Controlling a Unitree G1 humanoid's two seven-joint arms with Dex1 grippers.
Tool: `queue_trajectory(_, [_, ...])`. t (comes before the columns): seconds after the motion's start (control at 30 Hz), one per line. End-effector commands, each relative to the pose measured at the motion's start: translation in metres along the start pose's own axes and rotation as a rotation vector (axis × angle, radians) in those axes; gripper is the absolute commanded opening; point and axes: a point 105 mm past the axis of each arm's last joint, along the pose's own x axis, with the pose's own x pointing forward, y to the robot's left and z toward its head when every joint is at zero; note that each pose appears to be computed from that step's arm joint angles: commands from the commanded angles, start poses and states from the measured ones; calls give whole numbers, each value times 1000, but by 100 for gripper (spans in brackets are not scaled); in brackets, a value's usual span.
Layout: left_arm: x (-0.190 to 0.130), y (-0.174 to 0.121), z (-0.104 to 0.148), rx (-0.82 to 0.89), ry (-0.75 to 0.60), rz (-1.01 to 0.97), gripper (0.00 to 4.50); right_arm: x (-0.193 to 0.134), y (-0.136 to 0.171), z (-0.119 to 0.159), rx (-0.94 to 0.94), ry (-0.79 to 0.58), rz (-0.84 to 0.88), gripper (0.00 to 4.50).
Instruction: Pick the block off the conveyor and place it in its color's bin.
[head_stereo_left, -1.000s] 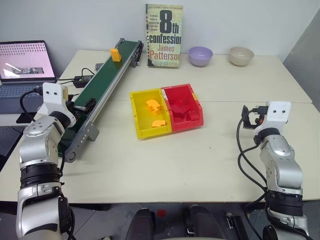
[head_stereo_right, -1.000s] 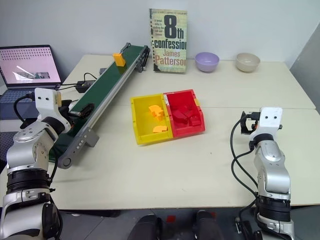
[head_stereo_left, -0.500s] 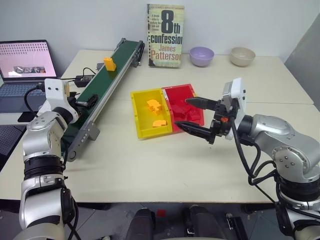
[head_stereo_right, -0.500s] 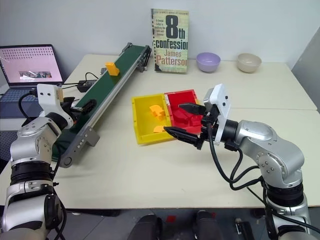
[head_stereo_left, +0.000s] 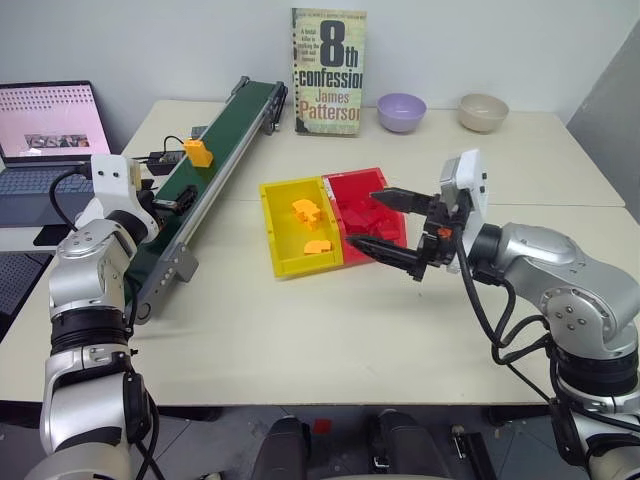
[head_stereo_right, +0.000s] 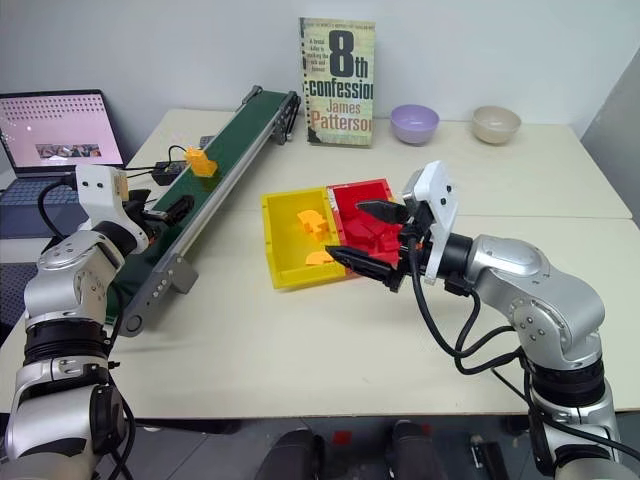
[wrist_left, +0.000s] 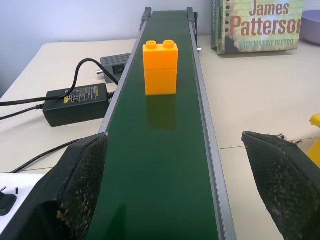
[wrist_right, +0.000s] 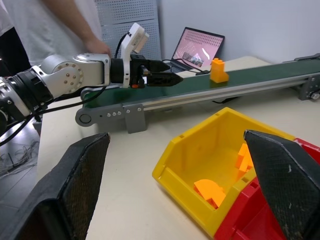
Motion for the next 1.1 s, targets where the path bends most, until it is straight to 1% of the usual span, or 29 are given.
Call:
queue_trajectory(0.03, [1, 3, 16, 23, -46, 10, 444, -4, 2, 9, -44, -29, -11, 450])
queue_trajectory(0.43, [3, 6, 10, 21, -18, 16, 444, -4, 4, 5, -40, -18, -16, 450])
queue_trajectory(0.5, [3, 11, 10, 1, -22, 39, 444, -4, 3, 5, -37, -20, -19, 450])
queue_trajectory(0.57, [-1, 14, 10, -28, -29, 46, 409, -4, 3, 5, -35, -21, -20, 450])
queue_trajectory(0.6, [-2, 15, 9, -27, -25, 46, 403, -4, 3, 5, -35, -22, -20, 450])
queue_trajectory(0.63, [-3, 15, 8, -26, -18, 45, 386, -4, 3, 5, -36, -21, -21, 450])
queue_trajectory(0.87, [-12, 15, 2, -38, 1, 49, 244, -5, -1, 7, -42, -23, -33, 450])
queue_trajectory(0.9, [-14, 15, 1, -41, 3, 54, 228, -5, 0, 6, -42, -23, -31, 450])
queue_trajectory(1.0, [-18, 16, 2, -46, 4, 60, 161, -5, 4, 6, -37, -21, -10, 450])
queue_trajectory(1.03, [-19, 16, 2, -48, 3, 63, 152, -6, 6, 5, -34, -20, 0, 450])
queue_trajectory(1.1, [-20, 16, 5, -50, -4, 66, 153, -6, 10, 5, -33, -17, 22, 450])
